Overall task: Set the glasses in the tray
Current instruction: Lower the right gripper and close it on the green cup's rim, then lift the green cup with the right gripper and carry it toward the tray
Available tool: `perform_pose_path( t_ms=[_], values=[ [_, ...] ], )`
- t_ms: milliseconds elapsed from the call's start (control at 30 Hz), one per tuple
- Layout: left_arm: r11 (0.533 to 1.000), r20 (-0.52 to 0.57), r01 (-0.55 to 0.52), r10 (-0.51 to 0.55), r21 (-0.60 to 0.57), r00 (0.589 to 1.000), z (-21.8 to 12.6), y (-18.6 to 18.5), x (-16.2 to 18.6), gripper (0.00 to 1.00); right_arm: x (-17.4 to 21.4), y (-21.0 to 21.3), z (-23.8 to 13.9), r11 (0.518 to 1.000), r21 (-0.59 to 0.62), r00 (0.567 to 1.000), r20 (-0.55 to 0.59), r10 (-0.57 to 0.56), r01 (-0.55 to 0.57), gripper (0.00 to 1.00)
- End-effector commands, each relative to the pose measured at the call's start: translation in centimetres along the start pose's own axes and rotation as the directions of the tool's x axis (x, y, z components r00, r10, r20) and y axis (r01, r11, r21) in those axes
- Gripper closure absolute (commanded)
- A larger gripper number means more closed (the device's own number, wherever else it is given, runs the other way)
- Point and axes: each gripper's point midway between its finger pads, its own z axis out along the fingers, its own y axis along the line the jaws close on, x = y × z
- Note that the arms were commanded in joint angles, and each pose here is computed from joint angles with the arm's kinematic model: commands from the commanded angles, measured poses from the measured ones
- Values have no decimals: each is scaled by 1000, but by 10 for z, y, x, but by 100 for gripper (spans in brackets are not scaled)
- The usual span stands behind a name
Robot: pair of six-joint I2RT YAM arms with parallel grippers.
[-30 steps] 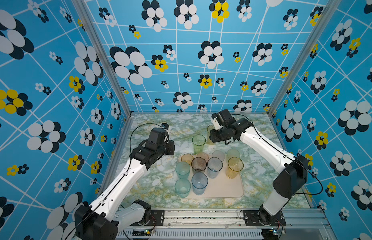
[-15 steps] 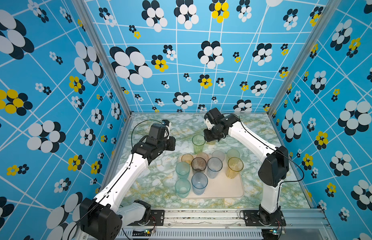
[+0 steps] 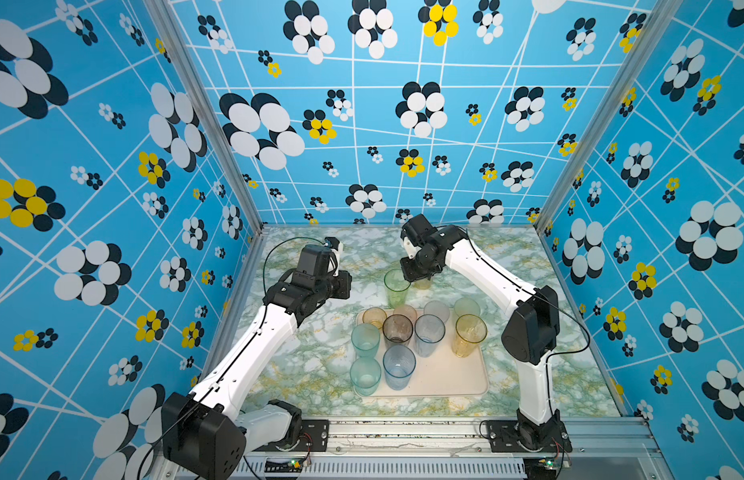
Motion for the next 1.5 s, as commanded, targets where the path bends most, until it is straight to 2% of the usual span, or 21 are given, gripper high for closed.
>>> perform_pose_path(
  t_ms=[0, 367, 967, 1000, 1467],
  values=[
    [1000, 40, -21, 21, 11, 999, -5, -2, -16, 71, 5, 0, 1, 1000, 20, 999, -36, -16, 17, 67],
    [1000, 46, -22, 22, 9, 999, -7, 1, -17, 70, 4, 1, 9, 1000, 25, 998, -60, -18, 20, 75],
    [999, 41, -27, 27, 17, 999, -6, 4, -14, 69, 2, 4, 11, 999, 29, 997, -69, -24, 27, 81],
    [1000, 40, -27, 26, 16, 999, -6, 4, -14, 69, 6, 4, 23, 999, 35, 995, -94, -25, 28, 81],
    [999, 39, -31, 30, 21, 999, -7, 4, -13, 69, 5, 4, 23, 999, 43, 995, -94, -26, 30, 89]
  ],
)
